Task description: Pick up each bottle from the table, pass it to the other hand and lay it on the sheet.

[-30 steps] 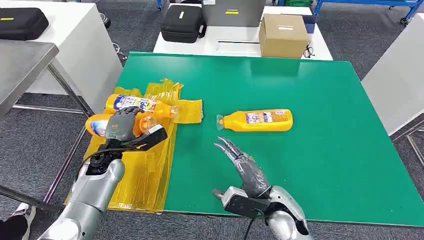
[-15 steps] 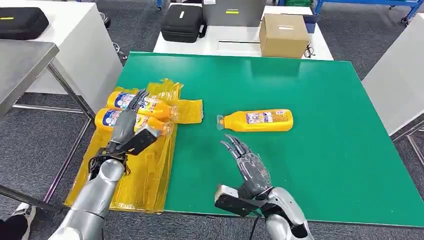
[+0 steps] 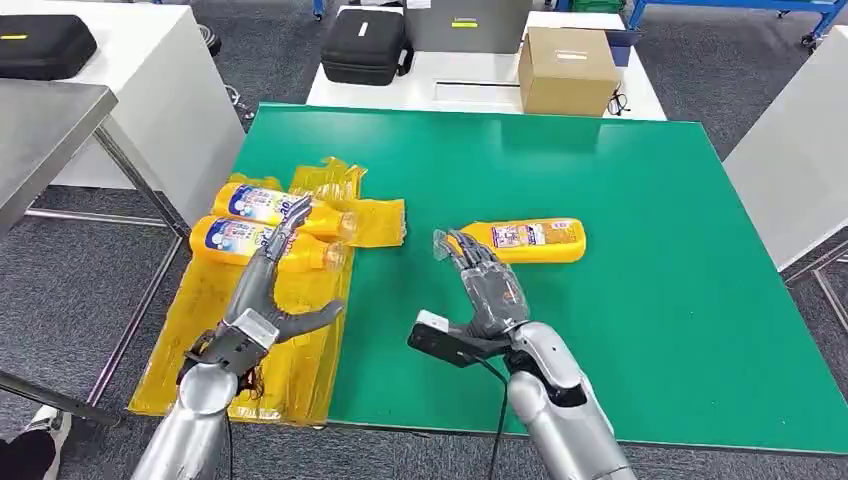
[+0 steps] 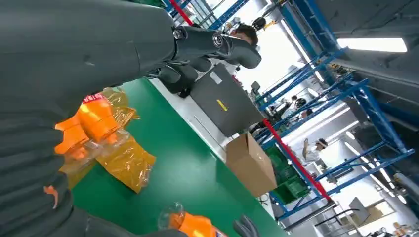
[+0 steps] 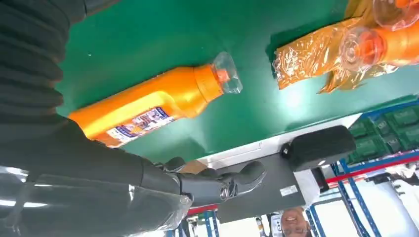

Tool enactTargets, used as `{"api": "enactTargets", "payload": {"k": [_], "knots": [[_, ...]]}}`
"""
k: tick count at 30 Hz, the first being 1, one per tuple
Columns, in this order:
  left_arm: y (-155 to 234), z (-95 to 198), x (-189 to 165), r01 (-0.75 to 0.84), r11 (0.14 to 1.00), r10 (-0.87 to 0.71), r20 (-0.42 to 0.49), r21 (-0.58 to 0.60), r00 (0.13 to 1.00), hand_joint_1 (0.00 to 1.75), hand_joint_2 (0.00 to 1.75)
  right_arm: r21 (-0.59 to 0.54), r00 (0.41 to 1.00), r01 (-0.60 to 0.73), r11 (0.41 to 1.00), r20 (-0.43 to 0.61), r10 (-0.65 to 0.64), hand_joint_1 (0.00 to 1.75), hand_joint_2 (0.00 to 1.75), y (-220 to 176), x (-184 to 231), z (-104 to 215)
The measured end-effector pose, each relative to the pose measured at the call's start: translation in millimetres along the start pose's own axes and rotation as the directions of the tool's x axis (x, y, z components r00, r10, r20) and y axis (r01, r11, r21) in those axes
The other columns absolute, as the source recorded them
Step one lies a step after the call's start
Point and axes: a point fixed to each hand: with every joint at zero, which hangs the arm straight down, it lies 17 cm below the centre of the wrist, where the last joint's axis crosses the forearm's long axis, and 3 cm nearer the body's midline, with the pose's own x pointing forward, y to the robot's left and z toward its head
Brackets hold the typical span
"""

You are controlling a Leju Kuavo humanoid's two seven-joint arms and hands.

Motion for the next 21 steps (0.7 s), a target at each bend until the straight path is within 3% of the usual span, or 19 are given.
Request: {"api": "enactTargets", "payload": {"k": [7,13,21], "knots": [[-8.3,4.7,20.8,-0.069,0.997,0.071,0.053,-0.030,0.996,0.00,1.75,0.029,0.999,-0.020,0.999,-0.030,0.021,0.00,1.75,6.2,-10.0,-9.9],[-35.1,27.3,55.8,-0.205,0.973,0.215,0.103,-0.103,0.971,0.00,1.75,0.053,0.989,-0.101,0.993,-0.098,0.106,0.00,1.75,-2.8,-37.0,-37.1],[-64.5,55.5,82.8,-0.333,0.931,0.350,0.103,-0.152,0.931,0.00,1.75,0.097,0.958,-0.206,0.974,-0.182,0.221,0.00,1.75,-30.0,-71.1,-69.5]]}}
